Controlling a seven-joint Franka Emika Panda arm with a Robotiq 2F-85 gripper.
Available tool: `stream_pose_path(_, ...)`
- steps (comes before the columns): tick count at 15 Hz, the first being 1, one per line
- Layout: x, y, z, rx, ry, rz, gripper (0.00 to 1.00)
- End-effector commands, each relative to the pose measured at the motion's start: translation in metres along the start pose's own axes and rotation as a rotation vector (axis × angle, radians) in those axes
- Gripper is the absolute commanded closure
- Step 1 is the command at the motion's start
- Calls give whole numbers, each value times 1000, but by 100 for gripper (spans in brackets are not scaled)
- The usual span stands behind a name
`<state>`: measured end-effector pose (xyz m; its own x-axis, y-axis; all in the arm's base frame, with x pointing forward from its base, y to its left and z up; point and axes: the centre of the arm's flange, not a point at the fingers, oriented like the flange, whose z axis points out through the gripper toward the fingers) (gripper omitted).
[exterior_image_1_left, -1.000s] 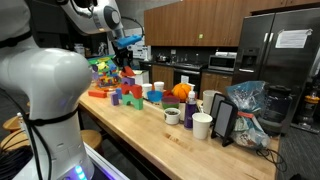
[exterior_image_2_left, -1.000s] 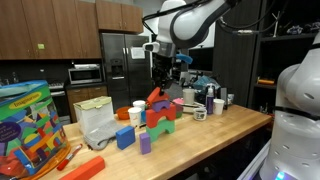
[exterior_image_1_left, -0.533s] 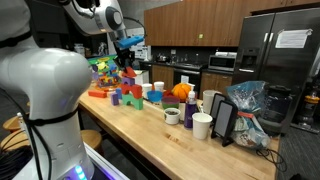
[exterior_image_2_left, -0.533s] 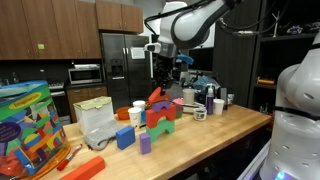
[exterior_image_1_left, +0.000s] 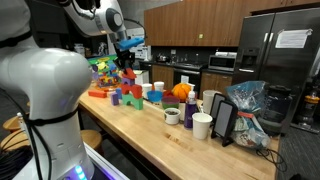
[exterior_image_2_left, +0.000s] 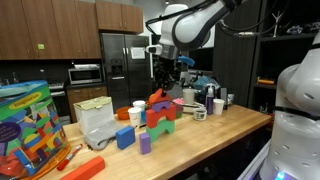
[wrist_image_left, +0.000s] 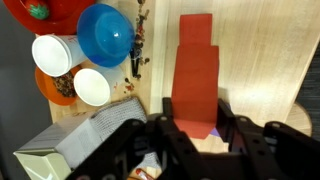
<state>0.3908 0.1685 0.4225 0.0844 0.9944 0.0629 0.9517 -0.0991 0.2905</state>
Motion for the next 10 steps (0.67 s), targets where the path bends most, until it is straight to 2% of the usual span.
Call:
stream_pose_path(1,-4,0,2,-7,19,-2,32)
stream_pose_path(3,-4,-1,2,-7,20,-1,26)
stream_pose_path(7,-4,-1,1,-11,25,1,0)
stream_pose_path(10,-5,-2,-1,-8,32,8,0)
